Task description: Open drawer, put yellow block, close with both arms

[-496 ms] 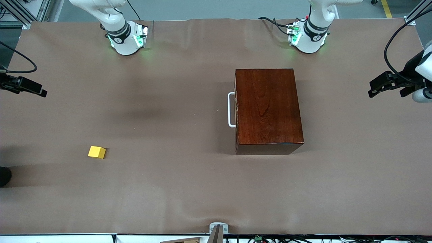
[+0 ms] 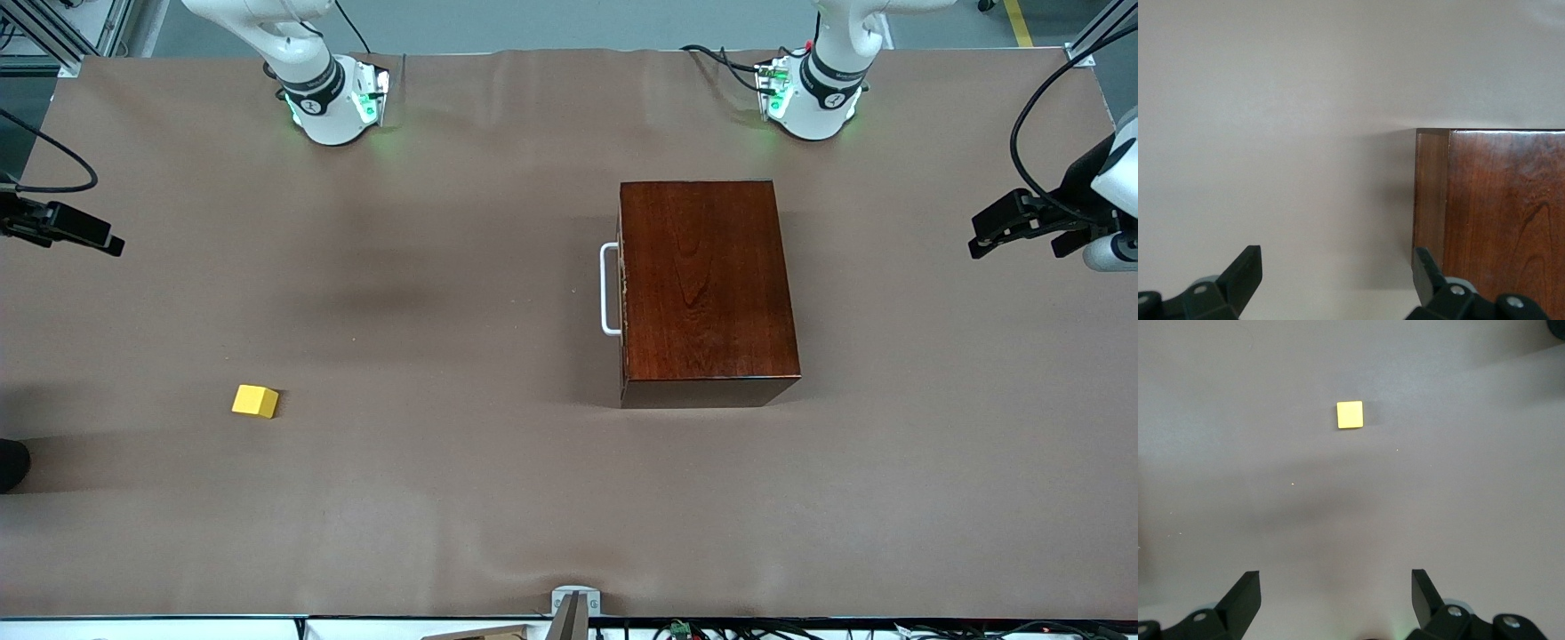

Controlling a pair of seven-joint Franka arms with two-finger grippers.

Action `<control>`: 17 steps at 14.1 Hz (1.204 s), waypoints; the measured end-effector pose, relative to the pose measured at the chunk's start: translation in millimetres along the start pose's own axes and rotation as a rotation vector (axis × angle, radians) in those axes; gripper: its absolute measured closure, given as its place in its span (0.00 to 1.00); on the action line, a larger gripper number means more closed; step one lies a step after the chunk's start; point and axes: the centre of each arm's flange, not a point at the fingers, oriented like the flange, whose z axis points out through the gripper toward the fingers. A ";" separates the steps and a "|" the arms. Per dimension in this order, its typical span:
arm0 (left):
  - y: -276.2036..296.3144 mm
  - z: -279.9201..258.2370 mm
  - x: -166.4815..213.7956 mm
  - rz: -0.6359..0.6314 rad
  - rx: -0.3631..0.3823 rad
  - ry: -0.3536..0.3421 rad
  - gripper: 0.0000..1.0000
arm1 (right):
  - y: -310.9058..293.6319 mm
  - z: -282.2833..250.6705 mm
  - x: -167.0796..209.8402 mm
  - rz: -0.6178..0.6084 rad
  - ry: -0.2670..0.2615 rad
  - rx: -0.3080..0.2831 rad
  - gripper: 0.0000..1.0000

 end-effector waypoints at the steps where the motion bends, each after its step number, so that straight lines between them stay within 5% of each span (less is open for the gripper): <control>1: 0.0 -0.1 0.1 0.000 0.000 0.001 0.00 | -0.7 0.3 0.1 -0.001 -0.001 0.000 0.00; 12: 46.9 2.4 3.0 -0.068 0.020 0.040 0.00 | -3.3 5.3 3.0 -0.005 -0.009 -0.001 0.00; 17: 104.1 -1.1 -5.7 -0.069 -0.075 0.045 0.00 | -3.8 9.5 5.7 -0.005 -0.016 -0.002 0.00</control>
